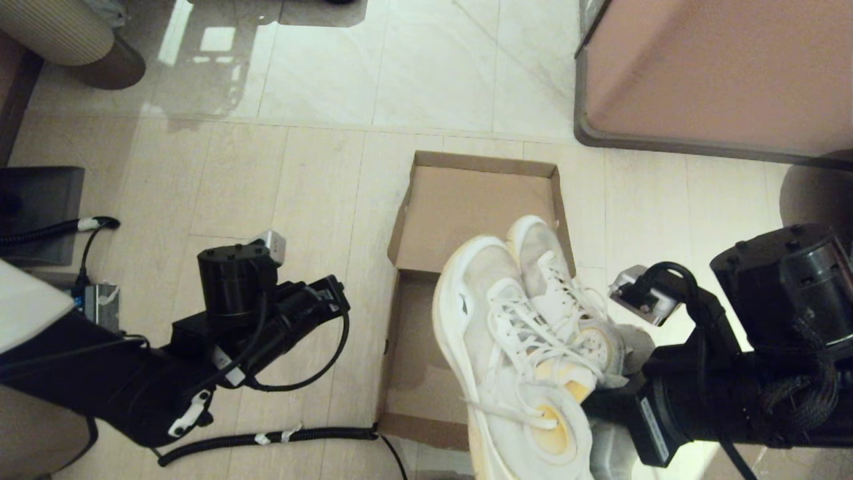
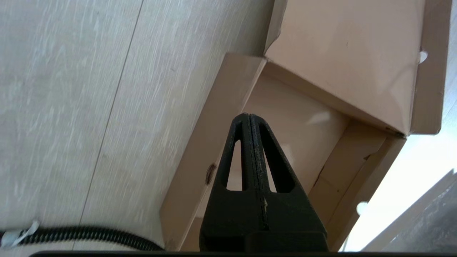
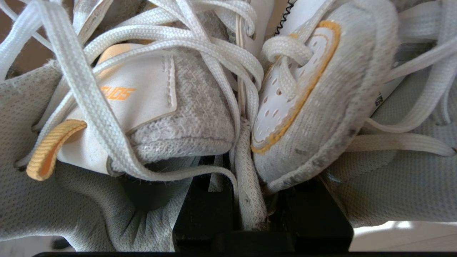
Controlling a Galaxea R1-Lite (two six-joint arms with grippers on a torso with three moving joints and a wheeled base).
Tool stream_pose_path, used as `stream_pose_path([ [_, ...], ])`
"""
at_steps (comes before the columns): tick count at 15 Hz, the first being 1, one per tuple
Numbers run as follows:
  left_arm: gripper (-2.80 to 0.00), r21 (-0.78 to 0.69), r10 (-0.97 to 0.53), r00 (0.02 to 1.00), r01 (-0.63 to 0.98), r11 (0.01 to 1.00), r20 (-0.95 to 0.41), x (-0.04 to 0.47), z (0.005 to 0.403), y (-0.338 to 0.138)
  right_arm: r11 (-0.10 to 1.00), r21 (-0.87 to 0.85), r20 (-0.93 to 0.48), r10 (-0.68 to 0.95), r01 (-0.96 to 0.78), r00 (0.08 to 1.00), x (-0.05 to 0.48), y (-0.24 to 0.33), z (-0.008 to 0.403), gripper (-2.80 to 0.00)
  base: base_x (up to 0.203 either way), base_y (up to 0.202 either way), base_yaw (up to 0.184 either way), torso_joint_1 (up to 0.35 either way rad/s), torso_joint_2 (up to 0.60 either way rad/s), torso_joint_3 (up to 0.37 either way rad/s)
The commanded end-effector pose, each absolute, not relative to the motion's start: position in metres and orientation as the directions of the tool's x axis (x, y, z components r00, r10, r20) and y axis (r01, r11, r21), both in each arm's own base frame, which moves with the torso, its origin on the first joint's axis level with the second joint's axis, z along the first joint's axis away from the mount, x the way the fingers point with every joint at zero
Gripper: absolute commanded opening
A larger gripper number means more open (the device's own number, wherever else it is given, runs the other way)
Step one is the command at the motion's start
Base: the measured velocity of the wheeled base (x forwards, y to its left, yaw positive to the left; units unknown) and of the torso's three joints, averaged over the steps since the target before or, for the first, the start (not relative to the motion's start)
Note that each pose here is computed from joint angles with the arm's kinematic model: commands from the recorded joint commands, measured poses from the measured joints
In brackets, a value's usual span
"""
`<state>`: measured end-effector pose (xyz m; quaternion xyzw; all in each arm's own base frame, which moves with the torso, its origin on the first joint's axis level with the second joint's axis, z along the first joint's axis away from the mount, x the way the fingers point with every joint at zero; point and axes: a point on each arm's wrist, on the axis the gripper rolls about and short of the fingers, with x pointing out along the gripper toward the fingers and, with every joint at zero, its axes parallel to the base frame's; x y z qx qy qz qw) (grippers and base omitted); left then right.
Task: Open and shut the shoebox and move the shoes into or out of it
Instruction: Put the shoes into the shoe box
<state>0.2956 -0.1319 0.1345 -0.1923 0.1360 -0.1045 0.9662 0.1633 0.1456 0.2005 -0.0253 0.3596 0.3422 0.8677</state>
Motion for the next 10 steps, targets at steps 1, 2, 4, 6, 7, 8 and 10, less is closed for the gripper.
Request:
stream_pose_path([
  [1, -2.8, -0.403, -0.253, 0.942, 0.148, 0.903, -0.221, 0.301, 0.132, -0.134, 0.742, 0.199, -0.697, 0.566, -0.64, 0.44, 0.163, 0.162, 0.183, -2.8, 0.0, 0.0, 0.0, 0.0, 0.0, 0.0],
  [2, -2.8, -0.401, -0.253, 0.941, 0.146, 0.904, -0.226, 0.302, 0.13, -0.135, 0.742, 0.194, -0.714, 0.555, -0.641, 0.426, 0.166, 0.166, 0.177, -2.8, 0.0, 0.0, 0.0, 0.0, 0.0, 0.0],
  [4, -2.8, -0.405, -0.254, 0.942, 0.149, 0.902, -0.219, 0.303, 0.131, -0.135, 0.743, 0.195, -0.74, 0.54, -0.64, 0.401, 0.174, 0.175, 0.168, -2.8, 0.0, 0.0, 0.0, 0.0, 0.0, 0.0],
  [6, -2.8, -0.41, -0.253, 0.947, 0.153, 0.899, -0.201, 0.307, 0.135, -0.136, 0.736, 0.196, -0.774, 0.522, -0.648, 0.358, 0.177, 0.185, 0.154, -2.8, 0.0, 0.0, 0.0, 0.0, 0.0, 0.0],
  [7, -2.8, -0.411, -0.251, 0.947, 0.152, 0.899, -0.198, 0.308, 0.135, -0.136, 0.726, 0.198, -0.788, 0.517, -0.658, 0.333, 0.176, 0.191, 0.148, -2.8, 0.0, 0.0, 0.0, 0.0, 0.0, 0.0],
  [8, -2.8, -0.411, -0.251, 0.947, 0.151, 0.899, -0.2, 0.309, 0.135, -0.136, 0.718, 0.199, -0.799, 0.513, -0.667, 0.314, 0.177, 0.196, 0.143, -2.8, 0.0, 0.0, 0.0, 0.0, 0.0, 0.0],
  [10, -2.8, -0.411, -0.248, 0.947, 0.148, 0.9, -0.203, 0.309, 0.134, -0.136, 0.706, 0.2, -0.811, 0.508, -0.679, 0.29, 0.177, 0.204, 0.137, -2.8, 0.0, 0.0, 0.0, 0.0, 0.0, 0.0],
])
